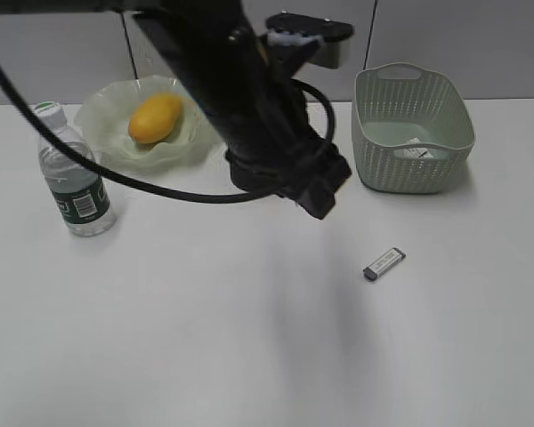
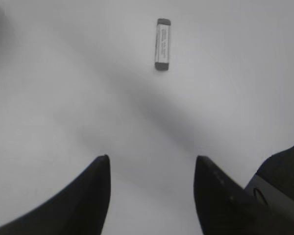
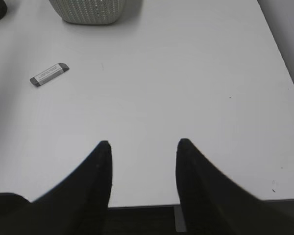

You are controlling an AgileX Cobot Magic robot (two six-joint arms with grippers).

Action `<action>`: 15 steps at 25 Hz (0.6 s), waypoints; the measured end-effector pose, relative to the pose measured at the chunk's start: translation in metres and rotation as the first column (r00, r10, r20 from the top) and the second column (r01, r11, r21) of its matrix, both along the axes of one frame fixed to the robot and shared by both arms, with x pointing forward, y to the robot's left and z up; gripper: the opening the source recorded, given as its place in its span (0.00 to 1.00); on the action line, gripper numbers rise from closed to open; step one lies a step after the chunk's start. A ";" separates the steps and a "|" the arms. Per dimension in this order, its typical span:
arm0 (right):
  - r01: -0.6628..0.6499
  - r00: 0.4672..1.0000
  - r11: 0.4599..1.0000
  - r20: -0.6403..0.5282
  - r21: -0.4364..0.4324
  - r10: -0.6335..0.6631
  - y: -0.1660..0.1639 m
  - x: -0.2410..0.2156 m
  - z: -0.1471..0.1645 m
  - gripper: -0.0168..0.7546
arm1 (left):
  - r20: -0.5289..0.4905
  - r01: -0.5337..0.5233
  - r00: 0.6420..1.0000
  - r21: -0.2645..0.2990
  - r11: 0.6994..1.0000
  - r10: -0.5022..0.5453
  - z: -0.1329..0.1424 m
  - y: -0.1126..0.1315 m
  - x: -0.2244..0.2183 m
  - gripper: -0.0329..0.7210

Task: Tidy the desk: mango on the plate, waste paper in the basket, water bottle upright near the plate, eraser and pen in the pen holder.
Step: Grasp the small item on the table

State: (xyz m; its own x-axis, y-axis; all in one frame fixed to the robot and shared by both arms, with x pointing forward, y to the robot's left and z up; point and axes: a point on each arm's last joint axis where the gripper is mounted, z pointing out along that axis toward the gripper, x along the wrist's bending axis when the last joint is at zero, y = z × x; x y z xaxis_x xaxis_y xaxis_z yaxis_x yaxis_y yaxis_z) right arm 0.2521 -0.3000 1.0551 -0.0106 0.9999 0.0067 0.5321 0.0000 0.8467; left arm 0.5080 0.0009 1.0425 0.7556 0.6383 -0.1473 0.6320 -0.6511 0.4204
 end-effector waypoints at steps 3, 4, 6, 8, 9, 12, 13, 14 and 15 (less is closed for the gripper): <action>0.000 1.000 1.000 0.000 0.000 0.000 0.000 0.000 0.000 0.48 | 0.003 0.050 0.999 0.003 0.999 -0.050 -0.009 -0.032 0.002 0.60; 0.000 1.000 1.000 0.000 0.000 0.000 0.000 0.000 0.000 0.48 | -0.006 0.057 0.998 0.007 0.998 -0.057 -0.014 -0.041 0.003 0.60; 0.000 1.000 1.000 0.000 0.000 0.000 0.000 0.000 0.000 0.48 | -0.012 0.063 0.998 0.002 0.998 -0.063 -0.020 -0.060 0.006 0.60; 0.000 1.000 1.000 0.000 0.000 0.000 0.000 0.000 0.000 0.48 | -0.025 0.071 0.997 0.009 0.997 -0.071 -0.030 -0.075 0.011 0.60; 0.000 1.000 1.000 0.000 0.000 0.000 0.000 0.000 0.000 0.48 | -0.026 0.075 0.997 0.008 0.997 -0.075 -0.033 -0.081 0.013 0.60; 0.000 1.000 1.000 0.000 0.000 0.000 0.000 0.000 0.000 0.48 | -0.042 0.088 0.995 0.038 0.995 -0.086 -0.050 -0.097 0.021 0.60; 0.000 1.000 1.000 0.000 0.000 0.000 0.000 0.000 0.000 0.48 | -0.040 0.093 0.995 0.048 0.995 -0.091 -0.053 -0.102 0.023 0.60; 0.000 1.000 1.000 0.000 0.000 0.000 0.000 0.000 0.000 0.48 | -0.035 0.095 0.995 0.062 0.994 -0.093 -0.058 -0.107 0.025 0.60; 0.000 1.000 1.000 0.000 0.000 0.000 0.000 0.000 0.000 0.48 | -0.035 0.088 0.996 0.080 0.993 -0.085 -0.065 -0.110 0.026 0.60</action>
State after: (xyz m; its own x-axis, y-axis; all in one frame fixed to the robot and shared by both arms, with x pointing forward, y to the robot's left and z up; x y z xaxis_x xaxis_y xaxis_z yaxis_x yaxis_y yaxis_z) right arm 0.2521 -0.3000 1.0551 -0.0106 0.9999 0.0067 0.5321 0.0000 0.8467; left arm 0.5344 -0.1094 0.9773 0.8043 0.5815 -0.1223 0.5839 -0.7353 0.3442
